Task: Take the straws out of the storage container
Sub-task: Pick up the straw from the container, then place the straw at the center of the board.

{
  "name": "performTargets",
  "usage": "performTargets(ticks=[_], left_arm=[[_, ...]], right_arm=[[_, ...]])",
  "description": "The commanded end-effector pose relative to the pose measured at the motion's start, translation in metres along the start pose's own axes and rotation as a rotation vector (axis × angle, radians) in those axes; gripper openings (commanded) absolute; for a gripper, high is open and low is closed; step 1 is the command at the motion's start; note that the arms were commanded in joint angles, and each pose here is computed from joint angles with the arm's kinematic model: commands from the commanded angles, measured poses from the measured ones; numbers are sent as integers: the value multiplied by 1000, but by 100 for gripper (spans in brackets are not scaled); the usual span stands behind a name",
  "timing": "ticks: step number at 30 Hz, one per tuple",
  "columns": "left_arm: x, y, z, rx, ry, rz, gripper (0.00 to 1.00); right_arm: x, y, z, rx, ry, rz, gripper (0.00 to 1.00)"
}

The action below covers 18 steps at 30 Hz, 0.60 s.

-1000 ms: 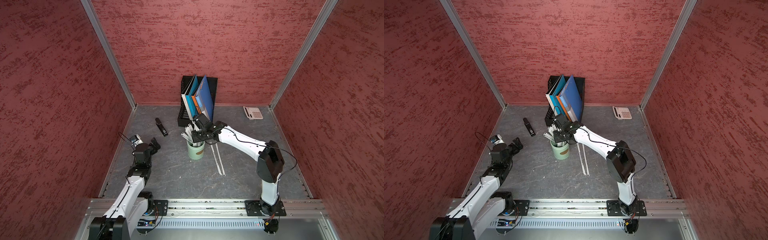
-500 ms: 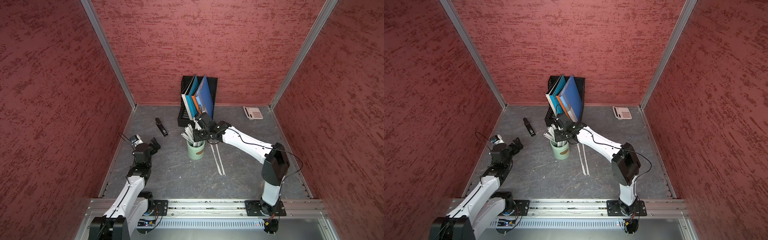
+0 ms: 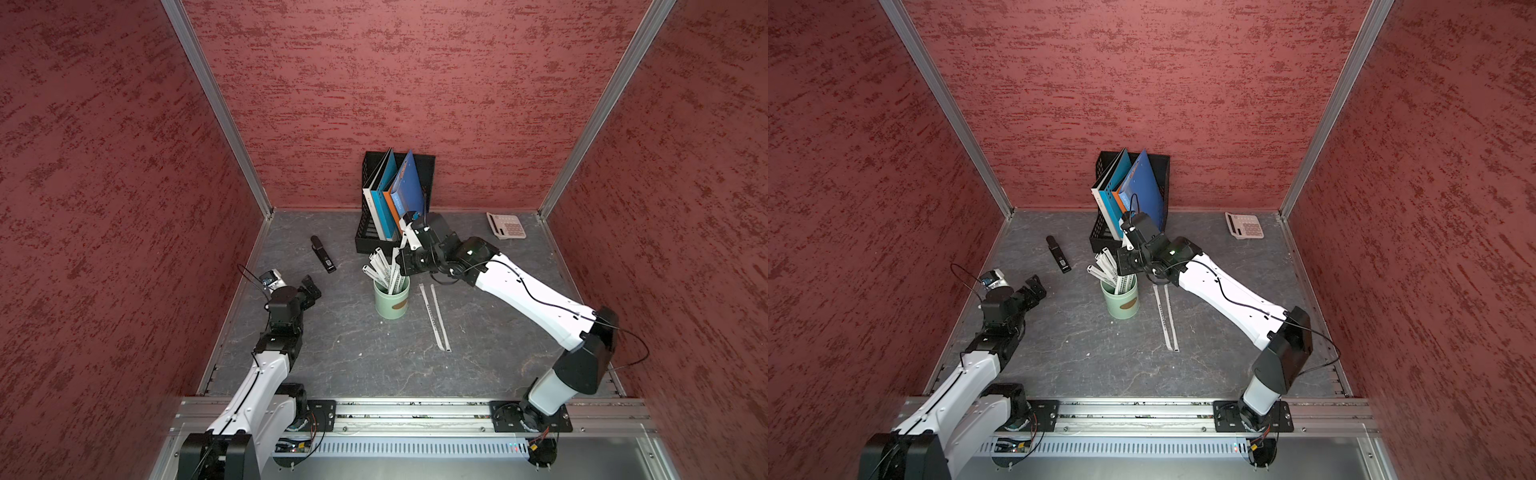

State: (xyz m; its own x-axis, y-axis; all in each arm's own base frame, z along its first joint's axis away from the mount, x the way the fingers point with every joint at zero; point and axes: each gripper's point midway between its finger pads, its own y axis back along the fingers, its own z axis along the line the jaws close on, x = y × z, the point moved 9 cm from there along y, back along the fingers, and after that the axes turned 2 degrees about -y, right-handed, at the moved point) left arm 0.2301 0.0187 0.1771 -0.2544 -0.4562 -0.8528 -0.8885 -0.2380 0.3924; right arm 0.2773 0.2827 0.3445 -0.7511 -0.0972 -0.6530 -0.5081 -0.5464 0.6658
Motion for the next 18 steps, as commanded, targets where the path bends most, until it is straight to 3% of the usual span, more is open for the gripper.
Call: performTargets(ticks=[1,10,18], left_arm=[[-10,1,-3,3,14,-21,99],[-9,1,-3,2,15,-22,100],[-9,1,-3,3,16,-20,100]], right_arm=[[-13,47,3,12,38,-73,0],[-9,125,-5,-9,47,-160,0],[20,122,-43,190,6,40,0]])
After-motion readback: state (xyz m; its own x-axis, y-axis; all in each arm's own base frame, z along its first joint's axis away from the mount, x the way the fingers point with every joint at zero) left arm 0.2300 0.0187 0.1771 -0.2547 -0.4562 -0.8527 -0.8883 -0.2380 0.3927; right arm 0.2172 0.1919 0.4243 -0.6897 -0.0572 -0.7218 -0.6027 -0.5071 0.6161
